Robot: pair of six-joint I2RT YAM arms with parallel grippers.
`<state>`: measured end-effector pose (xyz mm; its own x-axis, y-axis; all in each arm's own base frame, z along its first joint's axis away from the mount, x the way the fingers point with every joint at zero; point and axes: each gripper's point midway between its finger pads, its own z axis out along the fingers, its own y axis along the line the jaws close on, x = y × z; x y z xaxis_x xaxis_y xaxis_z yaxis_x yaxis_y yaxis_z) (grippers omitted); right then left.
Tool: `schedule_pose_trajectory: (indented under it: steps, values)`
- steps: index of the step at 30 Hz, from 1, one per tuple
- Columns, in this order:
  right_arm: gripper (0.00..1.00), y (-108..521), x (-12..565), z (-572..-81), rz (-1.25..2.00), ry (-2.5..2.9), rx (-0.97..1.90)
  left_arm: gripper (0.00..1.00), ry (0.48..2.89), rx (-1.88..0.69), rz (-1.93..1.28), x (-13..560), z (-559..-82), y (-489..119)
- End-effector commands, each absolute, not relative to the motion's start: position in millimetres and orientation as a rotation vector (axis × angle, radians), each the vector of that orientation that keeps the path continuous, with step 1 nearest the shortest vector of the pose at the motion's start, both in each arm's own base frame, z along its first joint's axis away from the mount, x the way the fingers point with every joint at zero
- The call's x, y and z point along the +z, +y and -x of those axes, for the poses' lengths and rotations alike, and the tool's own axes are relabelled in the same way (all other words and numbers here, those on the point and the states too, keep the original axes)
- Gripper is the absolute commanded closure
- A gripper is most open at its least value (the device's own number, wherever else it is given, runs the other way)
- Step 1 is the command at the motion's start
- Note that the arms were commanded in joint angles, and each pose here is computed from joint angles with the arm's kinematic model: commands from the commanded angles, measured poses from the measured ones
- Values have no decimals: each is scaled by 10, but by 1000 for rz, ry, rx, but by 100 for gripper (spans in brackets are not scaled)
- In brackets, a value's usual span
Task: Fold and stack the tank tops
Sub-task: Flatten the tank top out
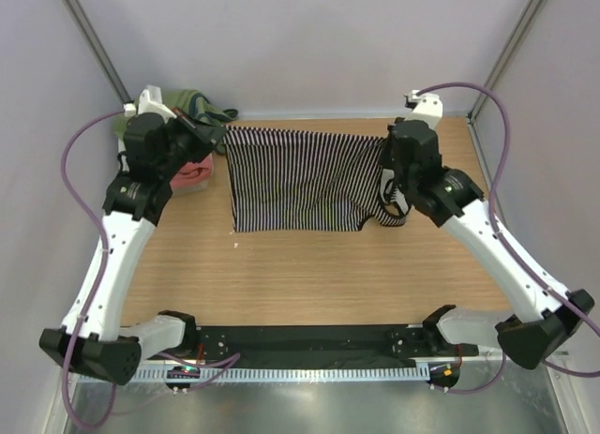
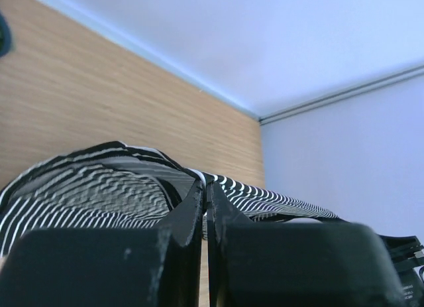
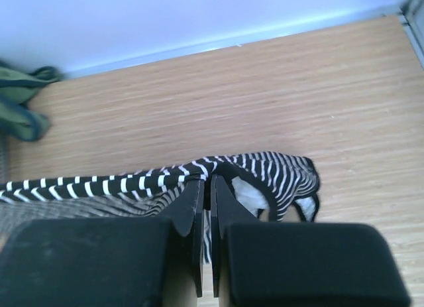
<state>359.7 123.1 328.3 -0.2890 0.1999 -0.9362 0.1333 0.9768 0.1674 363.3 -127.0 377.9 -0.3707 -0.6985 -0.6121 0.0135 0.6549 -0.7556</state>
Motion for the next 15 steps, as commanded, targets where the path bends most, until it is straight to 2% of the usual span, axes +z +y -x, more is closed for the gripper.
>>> schedule_pose_trajectory:
  steps: [1, 10, 13, 15]
  values:
    - [99, 1077, 3767, -3215, -151, 1830, 135, 100, 1632, -846, 412, 4468, -3215, -1141]
    - [99, 1559, 4200, -1877, 210, 1762, 795, 100, 1370, -871, 301, 4969, -1799, -835]
    - [99, 1578, 4253, -1702, 219, 1759, 871, 100, 1355, -877, 309, 4999, -1635, -794]
    - [99, 1568, 4279, -1708, 215, 1768, 863, 100, 1376, -868, 327, 4980, -1692, -788]
